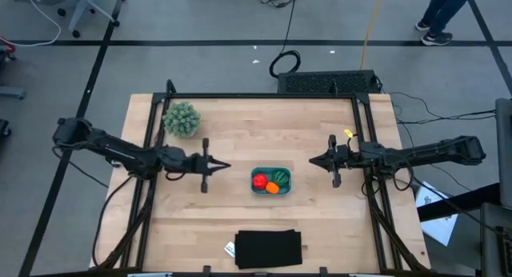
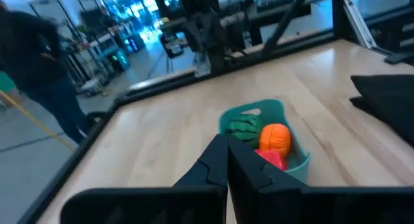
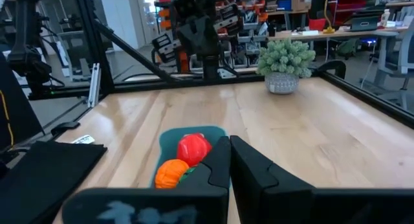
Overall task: Pick and placing Produce into tupperware
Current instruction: Return to Home Position
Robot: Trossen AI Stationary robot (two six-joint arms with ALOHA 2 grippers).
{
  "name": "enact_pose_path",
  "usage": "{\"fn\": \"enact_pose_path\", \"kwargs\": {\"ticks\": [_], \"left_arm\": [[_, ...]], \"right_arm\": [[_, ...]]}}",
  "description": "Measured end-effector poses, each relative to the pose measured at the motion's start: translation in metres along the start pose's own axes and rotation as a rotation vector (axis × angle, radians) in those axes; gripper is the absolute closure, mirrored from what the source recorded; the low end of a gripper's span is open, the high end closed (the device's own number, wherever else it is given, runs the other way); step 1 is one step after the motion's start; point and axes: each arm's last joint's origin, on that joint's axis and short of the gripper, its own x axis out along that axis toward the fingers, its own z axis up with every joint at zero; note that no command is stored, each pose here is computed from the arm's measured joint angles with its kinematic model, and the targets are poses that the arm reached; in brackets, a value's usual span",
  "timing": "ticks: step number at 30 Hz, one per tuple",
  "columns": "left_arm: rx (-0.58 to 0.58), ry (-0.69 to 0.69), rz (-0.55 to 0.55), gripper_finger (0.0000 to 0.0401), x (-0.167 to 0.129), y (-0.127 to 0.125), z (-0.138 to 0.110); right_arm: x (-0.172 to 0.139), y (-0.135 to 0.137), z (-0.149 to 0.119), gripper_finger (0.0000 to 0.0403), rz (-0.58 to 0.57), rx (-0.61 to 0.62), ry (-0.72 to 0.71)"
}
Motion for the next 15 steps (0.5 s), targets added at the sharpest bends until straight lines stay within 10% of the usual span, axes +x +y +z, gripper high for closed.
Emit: {"fn": "enact_pose_path", "kwargs": {"ticks": [15], "left_arm": [[0.007, -0.157, 0.098, 0.0401, -0.043, 0.019, -0.016]], "right_arm": [[-0.002, -0.004, 0.004, 0.0403, -0.037, -0.05, -0.04]]}}
